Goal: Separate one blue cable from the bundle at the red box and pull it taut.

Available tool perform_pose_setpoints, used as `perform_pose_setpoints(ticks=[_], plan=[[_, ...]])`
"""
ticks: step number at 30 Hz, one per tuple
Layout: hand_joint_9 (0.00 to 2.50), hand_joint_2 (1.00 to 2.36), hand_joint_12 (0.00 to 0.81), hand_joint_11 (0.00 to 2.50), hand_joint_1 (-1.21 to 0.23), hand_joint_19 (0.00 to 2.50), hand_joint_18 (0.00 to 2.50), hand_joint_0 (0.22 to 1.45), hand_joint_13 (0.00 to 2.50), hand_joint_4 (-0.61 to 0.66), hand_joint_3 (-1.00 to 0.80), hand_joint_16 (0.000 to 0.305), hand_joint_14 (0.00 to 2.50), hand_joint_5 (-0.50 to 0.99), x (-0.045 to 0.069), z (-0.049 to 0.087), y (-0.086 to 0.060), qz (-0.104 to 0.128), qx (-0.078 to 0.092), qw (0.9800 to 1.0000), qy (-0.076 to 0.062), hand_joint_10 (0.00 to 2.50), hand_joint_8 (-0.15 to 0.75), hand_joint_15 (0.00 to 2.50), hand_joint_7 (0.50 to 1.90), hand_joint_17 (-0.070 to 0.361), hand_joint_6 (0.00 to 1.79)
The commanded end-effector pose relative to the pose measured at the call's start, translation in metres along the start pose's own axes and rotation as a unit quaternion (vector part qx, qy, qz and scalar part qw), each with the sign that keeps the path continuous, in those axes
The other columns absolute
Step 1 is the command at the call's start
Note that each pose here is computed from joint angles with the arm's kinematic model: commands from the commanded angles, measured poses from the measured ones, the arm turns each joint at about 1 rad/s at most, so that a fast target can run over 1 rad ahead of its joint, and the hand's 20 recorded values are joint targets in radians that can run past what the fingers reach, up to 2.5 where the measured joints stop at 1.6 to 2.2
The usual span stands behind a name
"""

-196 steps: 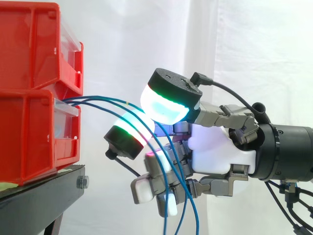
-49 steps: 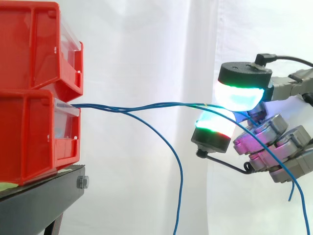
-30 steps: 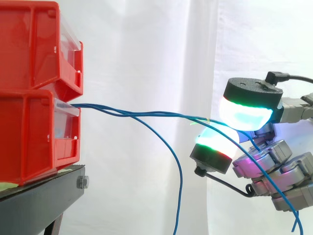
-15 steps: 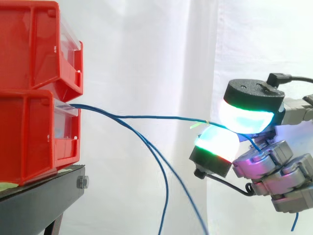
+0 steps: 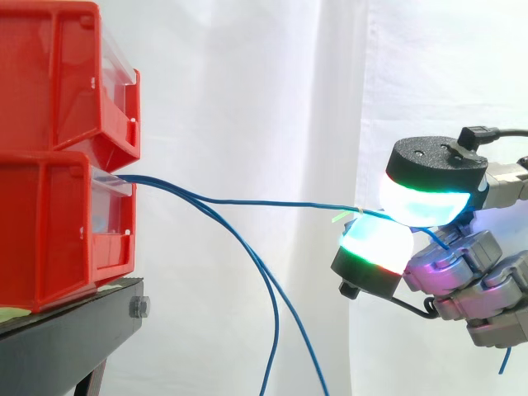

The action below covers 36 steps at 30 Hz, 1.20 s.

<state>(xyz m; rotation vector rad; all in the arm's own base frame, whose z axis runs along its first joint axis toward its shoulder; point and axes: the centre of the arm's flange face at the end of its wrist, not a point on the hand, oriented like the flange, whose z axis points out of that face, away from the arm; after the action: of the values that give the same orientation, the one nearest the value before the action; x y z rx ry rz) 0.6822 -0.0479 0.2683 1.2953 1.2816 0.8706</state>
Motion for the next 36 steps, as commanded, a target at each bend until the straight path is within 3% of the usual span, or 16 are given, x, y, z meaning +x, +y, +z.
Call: perform_pose_setpoints(ticks=[1,36], plan=[[0.5,1.02,0.405,2.05,-0.7,1.43,1.36,0.57,0.91,-0.07,-0.1,0.043,2.5,-0.12,0.0003,0.0002,-0.0008,-0.001,0.001,1.0,-0.001,2.5,0.313,1.43,1.13,0.096,0.88],[0.49,1.02,0.403,2.07,-0.7,1.42,1.34,0.58,0.91,-0.08,-0.1,0.043,2.5,-0.12,-0.0007,0.0,0.0,0.0,0.0,1.0,0.0,2.5,0.31,1.43,1.13,0.097,0.88]])
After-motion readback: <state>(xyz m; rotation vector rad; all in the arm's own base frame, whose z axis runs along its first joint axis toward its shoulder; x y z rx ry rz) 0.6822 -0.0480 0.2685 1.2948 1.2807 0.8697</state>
